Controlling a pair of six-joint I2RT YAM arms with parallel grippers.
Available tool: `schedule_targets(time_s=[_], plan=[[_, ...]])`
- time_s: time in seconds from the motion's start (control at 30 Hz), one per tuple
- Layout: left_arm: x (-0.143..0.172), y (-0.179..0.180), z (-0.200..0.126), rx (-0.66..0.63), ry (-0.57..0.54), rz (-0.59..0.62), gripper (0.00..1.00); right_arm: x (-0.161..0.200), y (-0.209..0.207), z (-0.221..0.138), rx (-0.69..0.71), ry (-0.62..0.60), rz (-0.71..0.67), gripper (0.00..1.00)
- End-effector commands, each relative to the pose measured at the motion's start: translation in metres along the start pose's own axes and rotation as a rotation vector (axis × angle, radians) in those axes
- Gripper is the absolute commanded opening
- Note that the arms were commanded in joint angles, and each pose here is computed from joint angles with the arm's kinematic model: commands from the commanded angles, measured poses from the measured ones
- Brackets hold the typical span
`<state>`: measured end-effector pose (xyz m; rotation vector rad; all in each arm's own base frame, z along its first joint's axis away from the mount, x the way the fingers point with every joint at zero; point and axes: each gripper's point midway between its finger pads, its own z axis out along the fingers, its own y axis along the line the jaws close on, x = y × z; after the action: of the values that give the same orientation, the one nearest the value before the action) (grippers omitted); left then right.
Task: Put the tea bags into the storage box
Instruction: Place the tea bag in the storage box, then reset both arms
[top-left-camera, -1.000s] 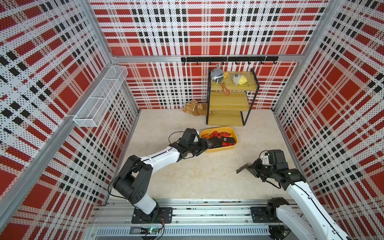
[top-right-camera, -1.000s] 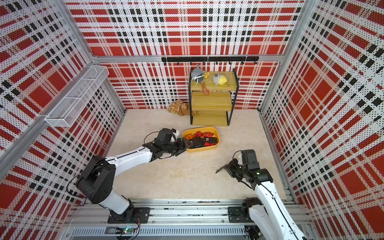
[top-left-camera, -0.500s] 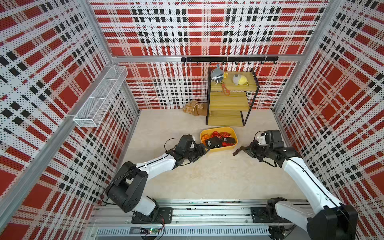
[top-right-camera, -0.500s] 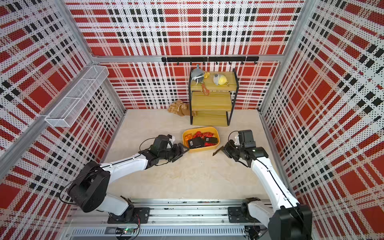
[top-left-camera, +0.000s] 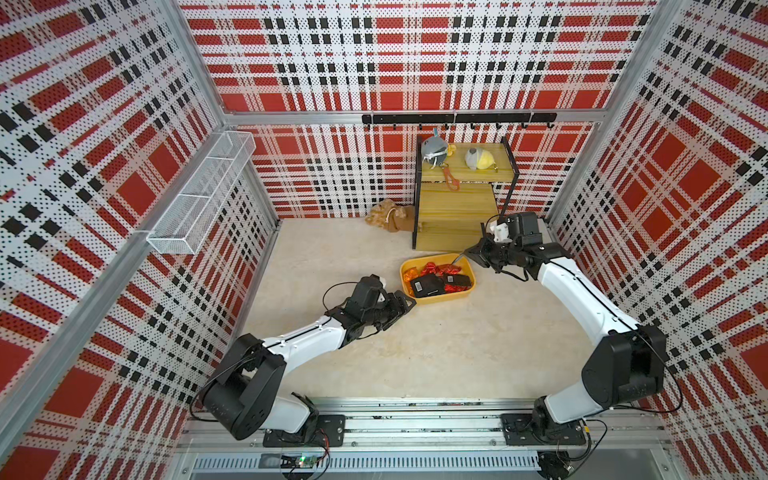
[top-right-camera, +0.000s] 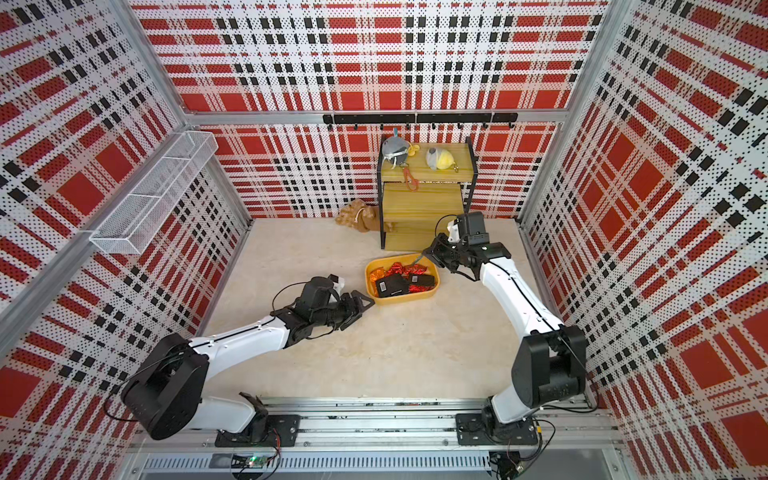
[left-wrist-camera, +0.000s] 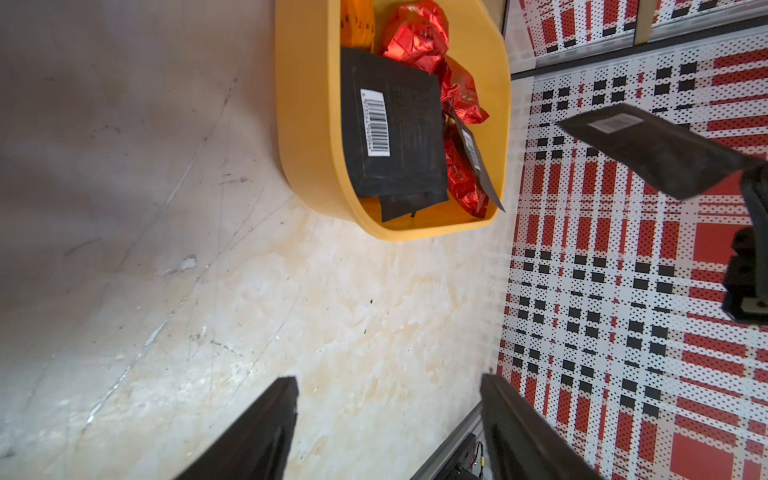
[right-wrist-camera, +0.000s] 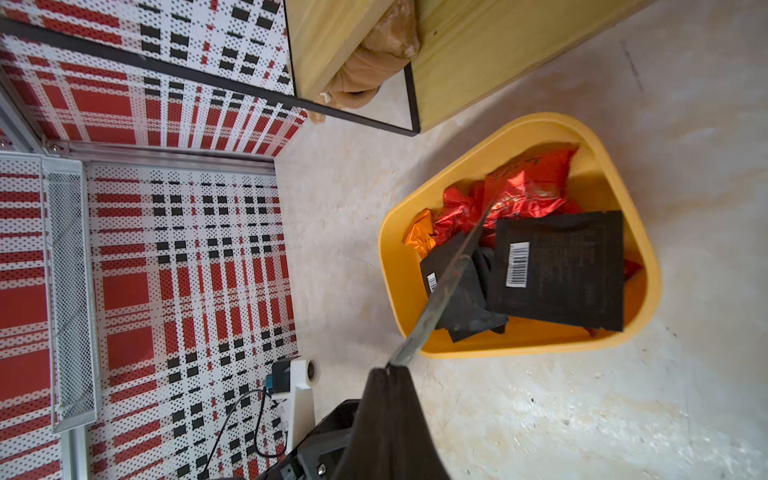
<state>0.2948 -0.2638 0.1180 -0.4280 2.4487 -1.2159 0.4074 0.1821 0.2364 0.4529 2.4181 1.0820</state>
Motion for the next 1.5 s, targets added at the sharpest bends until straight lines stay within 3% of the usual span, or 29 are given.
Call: schedule_targets(time_s=[0.0,0.2,0.47,0.53,0.63,0.8,0.97,1.1,1.17,1.47], plan=[[-0.007,0.001,-0.010,0.004,-0.033,-0.003,0.76,0.005,0.013,0.019,-0.042,0.036,-0.035,0.00],[-0.020,0.002,-0.025,0.001,-0.068,-0.006,0.76,0.019,0.013,0.049,-0.061,0.094,-0.042,0.00],[-0.026,0.001,-0.030,0.001,-0.078,0.003,0.76,0.018,0.006,0.049,-0.030,0.078,-0.070,0.00],[-0.030,0.001,-0.034,0.004,-0.095,0.008,0.76,0.018,0.007,0.044,-0.020,0.072,-0.090,0.12],[-0.039,0.003,-0.042,0.000,-0.125,0.014,0.77,0.020,0.006,0.034,-0.001,0.061,-0.117,0.44],[-0.067,0.013,-0.059,-0.043,-0.197,0.040,0.77,0.023,-0.005,0.018,0.054,0.036,-0.160,0.60],[-0.119,0.026,-0.094,-0.176,-0.397,0.132,0.77,0.014,-0.023,-0.004,0.148,-0.067,-0.253,0.76],[-0.153,0.026,-0.129,-0.270,-0.611,0.243,0.77,-0.001,-0.043,-0.017,0.251,-0.189,-0.336,0.83],[-0.167,0.022,-0.149,-0.289,-0.716,0.288,0.77,-0.009,-0.053,-0.023,0.295,-0.257,-0.368,0.96],[-0.180,0.026,-0.215,-0.369,-1.124,0.479,0.76,-0.037,-0.088,-0.049,0.473,-0.503,-0.565,1.00]])
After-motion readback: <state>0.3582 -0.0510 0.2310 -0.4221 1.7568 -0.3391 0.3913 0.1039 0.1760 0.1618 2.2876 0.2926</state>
